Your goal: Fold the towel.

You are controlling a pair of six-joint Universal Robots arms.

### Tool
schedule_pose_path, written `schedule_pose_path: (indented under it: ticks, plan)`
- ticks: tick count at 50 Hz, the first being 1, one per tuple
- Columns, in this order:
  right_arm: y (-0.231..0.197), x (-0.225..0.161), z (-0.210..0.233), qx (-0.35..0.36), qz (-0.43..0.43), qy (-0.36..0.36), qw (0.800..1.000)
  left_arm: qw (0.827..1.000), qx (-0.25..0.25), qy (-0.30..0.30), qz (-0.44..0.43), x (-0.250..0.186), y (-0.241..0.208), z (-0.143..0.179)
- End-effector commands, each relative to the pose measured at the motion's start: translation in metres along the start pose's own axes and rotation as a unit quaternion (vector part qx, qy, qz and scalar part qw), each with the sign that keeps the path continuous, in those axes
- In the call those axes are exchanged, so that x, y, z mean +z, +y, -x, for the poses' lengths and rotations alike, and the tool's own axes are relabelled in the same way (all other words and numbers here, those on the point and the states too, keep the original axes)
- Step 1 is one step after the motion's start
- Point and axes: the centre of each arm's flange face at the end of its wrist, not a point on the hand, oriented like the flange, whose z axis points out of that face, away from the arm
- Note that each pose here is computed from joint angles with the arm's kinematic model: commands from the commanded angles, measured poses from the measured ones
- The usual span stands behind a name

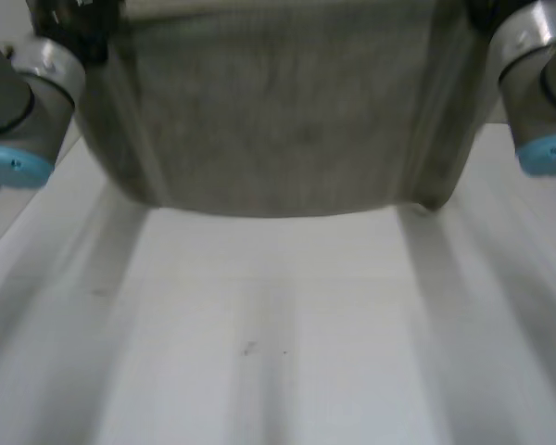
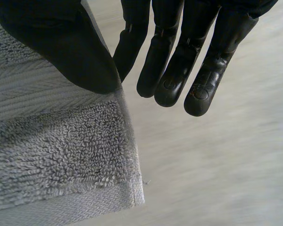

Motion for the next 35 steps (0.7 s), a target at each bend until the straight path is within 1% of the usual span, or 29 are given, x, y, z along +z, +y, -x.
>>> schedule_pose_path:
  ticks: [1, 2, 3, 4, 6, 7, 9, 10, 11, 12, 14, 15, 17, 18, 19, 20, 22, 23, 25, 28, 30, 31, 32, 33, 34, 35]
  plan:
    - [-0.022, -0.004, -0.029, 0.006, -0.061, 0.075, 0.995, 0.988, -0.059, -0.077, -0.123, 0.005, -0.052, 0.032]
    - [-0.022, -0.004, -0.029, 0.006, -0.060, 0.075, 0.995, 0.990, -0.070, -0.066, -0.107, 0.000, -0.045, 0.026]
    - [-0.016, -0.011, -0.018, 0.008, -0.041, 0.047, 0.998, 0.992, -0.074, -0.053, -0.084, -0.005, -0.034, 0.018]
    - [-0.016, -0.011, -0.018, 0.008, -0.041, 0.047, 0.998, 0.992, -0.074, -0.052, -0.083, -0.005, -0.034, 0.018]
    - [0.004, -0.029, 0.005, 0.011, 0.006, -0.023, 1.000, 0.996, -0.082, -0.026, -0.034, -0.018, -0.010, 0.001]
    - [0.004, -0.029, 0.006, 0.011, 0.006, -0.023, 1.000, 0.996, -0.082, -0.026, -0.034, -0.018, -0.010, 0.001]
    - [0.023, -0.051, 0.030, 0.016, 0.044, -0.092, 0.995, 0.996, -0.092, 0.001, 0.023, -0.037, 0.020, -0.018]
    - [0.023, -0.051, 0.030, 0.016, 0.044, -0.092, 0.995, 0.996, -0.092, 0.002, 0.023, -0.037, 0.020, -0.018]
    - [0.030, -0.063, 0.043, 0.020, 0.060, -0.124, 0.990, 0.994, -0.094, 0.016, 0.056, -0.050, 0.038, -0.027]
    - [0.030, -0.063, 0.043, 0.020, 0.060, -0.125, 0.990, 0.994, -0.094, 0.016, 0.056, -0.050, 0.038, -0.028]
    - [0.048, -0.092, 0.069, 0.029, 0.092, -0.187, 0.978, 0.988, -0.099, 0.044, 0.113, -0.079, 0.067, -0.047]
    - [0.048, -0.092, 0.069, 0.029, 0.092, -0.187, 0.978, 0.988, -0.099, 0.044, 0.114, -0.079, 0.067, -0.047]
    - [0.063, -0.118, 0.091, 0.037, 0.113, -0.237, 0.964, 0.980, -0.106, 0.070, 0.155, -0.106, 0.088, -0.066]
    - [0.063, -0.119, 0.091, 0.037, 0.114, -0.237, 0.964, 0.980, -0.106, 0.070, 0.155, -0.106, 0.088, -0.067]
    - [0.071, -0.131, 0.102, 0.042, 0.128, -0.260, 0.956, 0.976, -0.108, 0.083, 0.167, -0.117, 0.096, -0.075]
    - [0.071, -0.131, 0.102, 0.042, 0.129, -0.261, 0.956, 0.976, -0.108, 0.083, 0.168, -0.117, 0.096, -0.075]
    - [0.084, -0.150, 0.118, 0.045, 0.156, -0.291, 0.943, 0.969, -0.112, 0.105, 0.192, -0.139, 0.107, -0.088]
    - [0.084, -0.150, 0.118, 0.045, 0.156, -0.291, 0.943, 0.969, -0.112, 0.105, 0.193, -0.139, 0.107, -0.088]
    - [0.088, -0.161, 0.122, 0.046, 0.171, -0.304, 0.936, 0.961, -0.115, 0.118, 0.220, -0.158, 0.113, -0.094]
    - [0.087, -0.166, 0.122, 0.047, 0.177, -0.308, 0.934, 0.957, -0.115, 0.125, 0.234, -0.167, 0.114, -0.095]
    - [0.081, -0.176, 0.115, 0.046, 0.194, -0.326, 0.924, 0.944, -0.109, 0.143, 0.276, -0.189, 0.112, -0.092]
    - [0.081, -0.176, 0.115, 0.046, 0.194, -0.326, 0.924, 0.944, -0.109, 0.143, 0.277, -0.189, 0.112, -0.092]
    - [0.074, -0.181, 0.107, 0.045, 0.205, -0.340, 0.917, 0.936, -0.092, 0.160, 0.299, -0.200, 0.106, -0.087]
    - [0.068, -0.189, 0.098, 0.040, 0.222, -0.361, 0.905, 0.924, -0.067, 0.185, 0.328, -0.213, 0.100, -0.082]
    - [0.068, -0.189, 0.098, 0.040, 0.223, -0.361, 0.905, 0.924, -0.067, 0.186, 0.328, -0.213, 0.100, -0.082]
    - [0.064, -0.200, 0.085, 0.034, 0.254, -0.392, 0.883, 0.907, -0.042, 0.214, 0.359, -0.225, 0.095, -0.076]
